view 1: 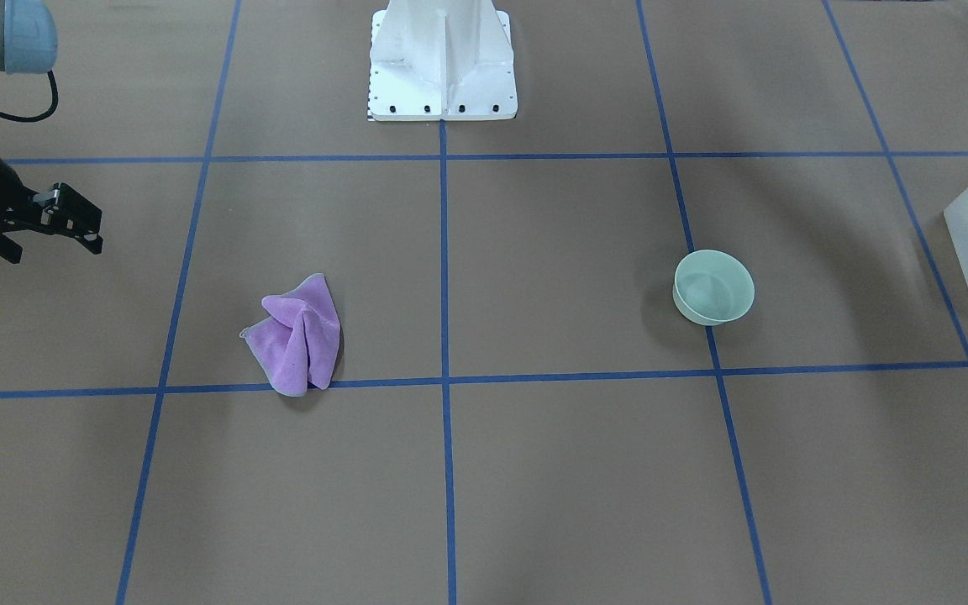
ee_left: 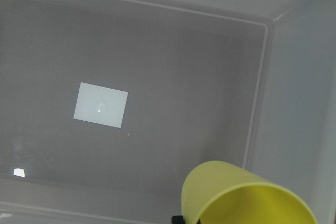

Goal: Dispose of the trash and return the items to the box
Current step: 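Drop the cup into the clear bin while the right arm reaches in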

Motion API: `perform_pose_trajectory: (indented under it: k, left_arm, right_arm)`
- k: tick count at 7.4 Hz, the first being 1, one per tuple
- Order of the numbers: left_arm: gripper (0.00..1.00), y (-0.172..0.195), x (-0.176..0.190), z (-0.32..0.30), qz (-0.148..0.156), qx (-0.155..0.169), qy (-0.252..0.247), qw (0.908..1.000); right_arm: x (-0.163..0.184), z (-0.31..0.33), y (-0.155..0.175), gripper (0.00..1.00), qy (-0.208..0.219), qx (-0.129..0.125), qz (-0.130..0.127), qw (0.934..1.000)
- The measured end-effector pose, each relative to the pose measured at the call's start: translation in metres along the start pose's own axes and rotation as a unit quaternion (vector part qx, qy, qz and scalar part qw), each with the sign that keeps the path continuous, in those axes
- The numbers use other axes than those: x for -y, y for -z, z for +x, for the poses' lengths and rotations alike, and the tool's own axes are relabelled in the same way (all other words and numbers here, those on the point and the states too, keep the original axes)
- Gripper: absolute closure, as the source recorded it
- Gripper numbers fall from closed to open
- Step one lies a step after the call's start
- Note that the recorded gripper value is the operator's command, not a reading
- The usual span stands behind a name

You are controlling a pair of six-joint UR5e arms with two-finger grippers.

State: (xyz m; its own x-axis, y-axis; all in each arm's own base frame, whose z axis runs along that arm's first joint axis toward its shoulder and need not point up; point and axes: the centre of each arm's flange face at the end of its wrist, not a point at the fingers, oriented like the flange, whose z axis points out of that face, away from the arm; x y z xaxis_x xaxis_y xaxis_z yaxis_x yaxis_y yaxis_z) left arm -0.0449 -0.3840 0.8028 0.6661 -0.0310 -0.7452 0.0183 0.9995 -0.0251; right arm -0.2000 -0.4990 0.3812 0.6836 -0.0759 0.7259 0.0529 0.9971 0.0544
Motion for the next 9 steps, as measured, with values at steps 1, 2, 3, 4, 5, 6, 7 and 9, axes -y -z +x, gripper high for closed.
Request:
perform_pose_trajectory:
  k: [1,2,3,4,5,6,7,9]
  left_arm:
    - [0.85,-0.002,-0.001,-0.002,-0.002,0.001,-0.003,1.0]
    - [0.3,-0.003,-0.002,-0.004,-0.003,0.003,-0.008,1.0]
    - [0.03,-0.004,-0.003,-0.006,-0.005,0.004,-0.018,0.9998]
    - [0.03,-0.006,-0.005,-0.008,-0.007,0.004,-0.025,0.9997]
    - [0.02,-0.007,-0.005,-0.009,-0.007,0.004,-0.028,0.9996]
    - [0.02,-0.006,-0.005,-0.008,-0.006,0.003,-0.031,0.9995]
    - [0.02,-0.003,-0.003,-0.006,-0.003,0.0,-0.034,0.9994]
    - [0.02,0.007,0.007,0.003,0.007,-0.006,-0.042,0.9991]
  right_arm:
    - [0.001,-0.003,0.001,0.0,0.0,0.001,0.001,1.0]
    - [0.002,-0.005,0.002,0.0,-0.001,0.002,0.002,1.0]
    - [0.002,-0.006,0.002,0.0,-0.001,0.002,0.002,1.0]
    - [0.002,-0.007,0.002,0.0,-0.001,0.003,0.002,1.0]
    - [0.002,-0.008,0.002,0.0,0.0,0.003,0.002,1.0]
    - [0.002,-0.009,0.002,0.0,0.0,0.004,0.003,1.0]
    - [0.003,-0.01,0.002,0.0,0.0,0.004,0.003,1.0]
    - [0.003,-0.013,0.0,0.0,0.002,0.004,0.001,1.0]
